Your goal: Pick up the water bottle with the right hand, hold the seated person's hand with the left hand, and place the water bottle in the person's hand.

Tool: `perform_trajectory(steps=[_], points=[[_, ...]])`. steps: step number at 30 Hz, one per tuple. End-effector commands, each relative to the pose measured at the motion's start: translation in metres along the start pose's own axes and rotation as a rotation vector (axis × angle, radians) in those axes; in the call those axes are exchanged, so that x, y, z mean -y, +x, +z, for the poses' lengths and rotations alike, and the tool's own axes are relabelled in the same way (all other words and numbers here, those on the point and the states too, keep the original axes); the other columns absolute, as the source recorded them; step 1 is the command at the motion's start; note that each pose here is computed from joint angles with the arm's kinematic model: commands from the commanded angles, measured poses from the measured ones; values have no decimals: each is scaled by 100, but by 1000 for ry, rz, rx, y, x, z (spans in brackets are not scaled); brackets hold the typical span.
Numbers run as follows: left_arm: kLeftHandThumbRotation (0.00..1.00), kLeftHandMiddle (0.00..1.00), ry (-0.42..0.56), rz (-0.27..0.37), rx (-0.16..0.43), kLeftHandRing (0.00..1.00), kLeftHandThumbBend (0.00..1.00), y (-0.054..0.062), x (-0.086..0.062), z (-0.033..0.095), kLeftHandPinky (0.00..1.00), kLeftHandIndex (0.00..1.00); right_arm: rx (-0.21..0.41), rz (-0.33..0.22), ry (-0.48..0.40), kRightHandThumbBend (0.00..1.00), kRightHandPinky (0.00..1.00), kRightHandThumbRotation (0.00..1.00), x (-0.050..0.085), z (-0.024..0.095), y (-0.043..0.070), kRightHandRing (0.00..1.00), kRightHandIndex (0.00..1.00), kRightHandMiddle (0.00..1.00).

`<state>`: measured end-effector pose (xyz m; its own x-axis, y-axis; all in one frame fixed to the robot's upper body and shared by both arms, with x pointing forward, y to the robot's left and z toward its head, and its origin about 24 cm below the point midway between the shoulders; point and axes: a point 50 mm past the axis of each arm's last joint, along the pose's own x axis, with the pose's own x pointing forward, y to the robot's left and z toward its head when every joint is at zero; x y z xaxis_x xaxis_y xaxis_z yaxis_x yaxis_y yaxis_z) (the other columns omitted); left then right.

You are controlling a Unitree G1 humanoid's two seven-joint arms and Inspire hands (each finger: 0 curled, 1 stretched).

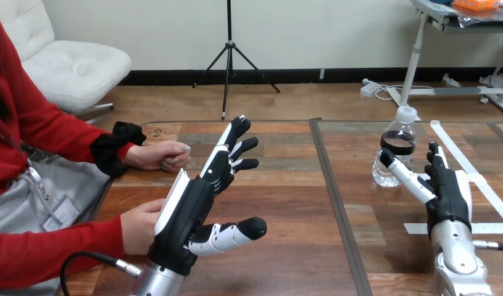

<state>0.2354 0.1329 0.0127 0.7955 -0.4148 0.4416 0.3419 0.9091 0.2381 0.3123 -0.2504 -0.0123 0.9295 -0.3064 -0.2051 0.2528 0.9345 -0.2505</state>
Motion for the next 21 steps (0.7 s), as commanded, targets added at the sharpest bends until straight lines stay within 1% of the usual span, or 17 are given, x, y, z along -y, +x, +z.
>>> perform_trajectory(steps=[1,6,11,14,17,21], points=[[71,98,10,20,112,92,100,16,-4,13,82,98,102,-10,-25,100,99,57,6,43,20,98,100,99],[70,98,8,18,117,91,100,16,-4,14,81,98,99,-8,-34,100,97,58,7,46,21,97,100,99],[70,98,2,17,125,91,100,17,-3,14,81,98,78,-10,-56,100,96,58,8,49,24,96,100,99],[70,98,-5,18,130,91,100,17,-3,14,81,98,76,-7,-50,100,95,58,8,50,25,96,100,99],[69,98,-10,16,134,92,100,17,-3,15,81,99,80,-13,-72,100,94,58,9,52,26,95,100,99],[68,98,-3,17,141,91,100,18,-2,15,81,99,76,-5,-54,100,92,56,9,55,27,95,100,99]])
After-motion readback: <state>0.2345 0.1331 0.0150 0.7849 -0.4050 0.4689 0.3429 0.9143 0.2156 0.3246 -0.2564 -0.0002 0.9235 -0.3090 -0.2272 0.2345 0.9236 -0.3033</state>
